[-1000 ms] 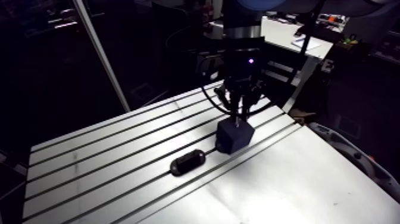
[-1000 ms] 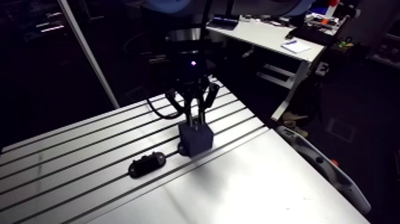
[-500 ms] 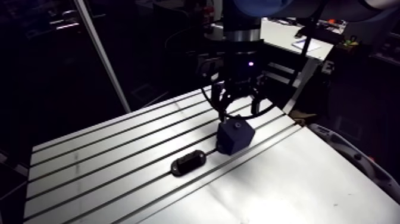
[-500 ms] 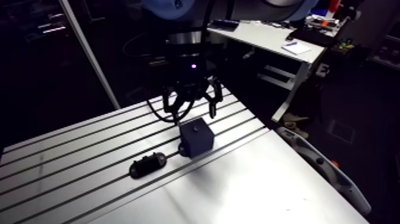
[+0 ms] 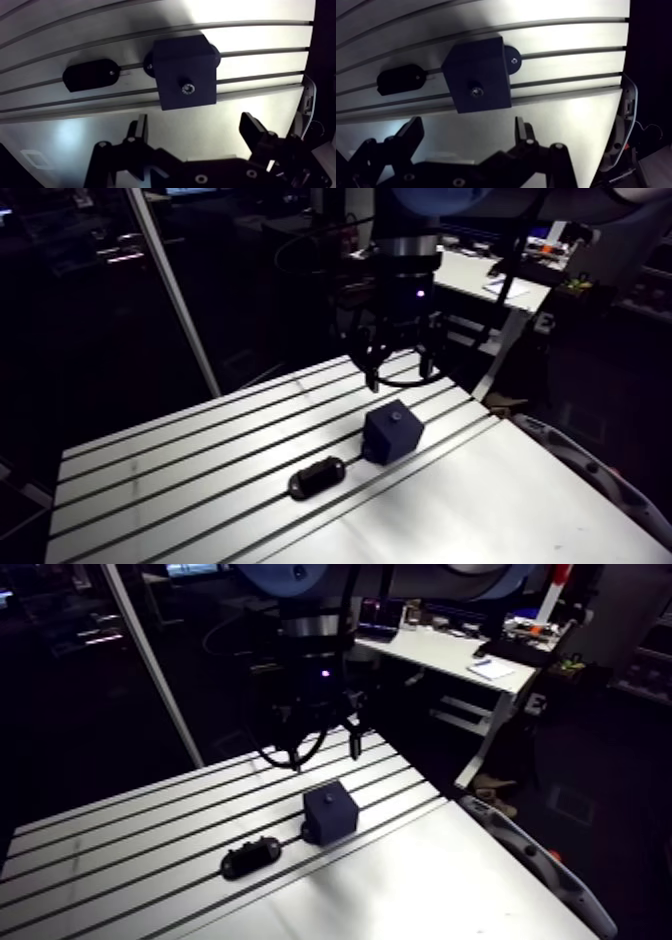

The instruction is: Pick up the M10 bolt and insert it into the hole until fully seated.

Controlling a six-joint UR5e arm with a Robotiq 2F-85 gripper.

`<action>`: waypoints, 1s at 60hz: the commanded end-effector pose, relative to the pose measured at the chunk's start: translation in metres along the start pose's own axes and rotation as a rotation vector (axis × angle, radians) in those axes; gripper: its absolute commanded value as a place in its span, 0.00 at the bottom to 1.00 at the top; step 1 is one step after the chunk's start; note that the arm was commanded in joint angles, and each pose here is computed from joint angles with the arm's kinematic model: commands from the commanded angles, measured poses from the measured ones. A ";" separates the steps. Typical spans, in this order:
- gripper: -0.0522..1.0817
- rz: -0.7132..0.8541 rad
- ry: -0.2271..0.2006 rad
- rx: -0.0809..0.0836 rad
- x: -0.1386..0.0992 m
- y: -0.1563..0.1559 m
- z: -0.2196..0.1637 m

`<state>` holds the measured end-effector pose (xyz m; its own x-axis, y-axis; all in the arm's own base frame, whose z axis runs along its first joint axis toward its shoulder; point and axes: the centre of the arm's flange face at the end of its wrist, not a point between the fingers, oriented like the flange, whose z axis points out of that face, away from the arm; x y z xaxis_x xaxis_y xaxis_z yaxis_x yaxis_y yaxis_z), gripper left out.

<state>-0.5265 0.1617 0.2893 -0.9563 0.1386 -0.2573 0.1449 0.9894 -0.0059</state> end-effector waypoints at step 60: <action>0.05 -0.149 0.274 -0.032 -0.052 -0.148 -0.192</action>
<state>-0.5295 0.0621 0.4509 -0.9988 0.0220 -0.0441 0.0217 0.9997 0.0078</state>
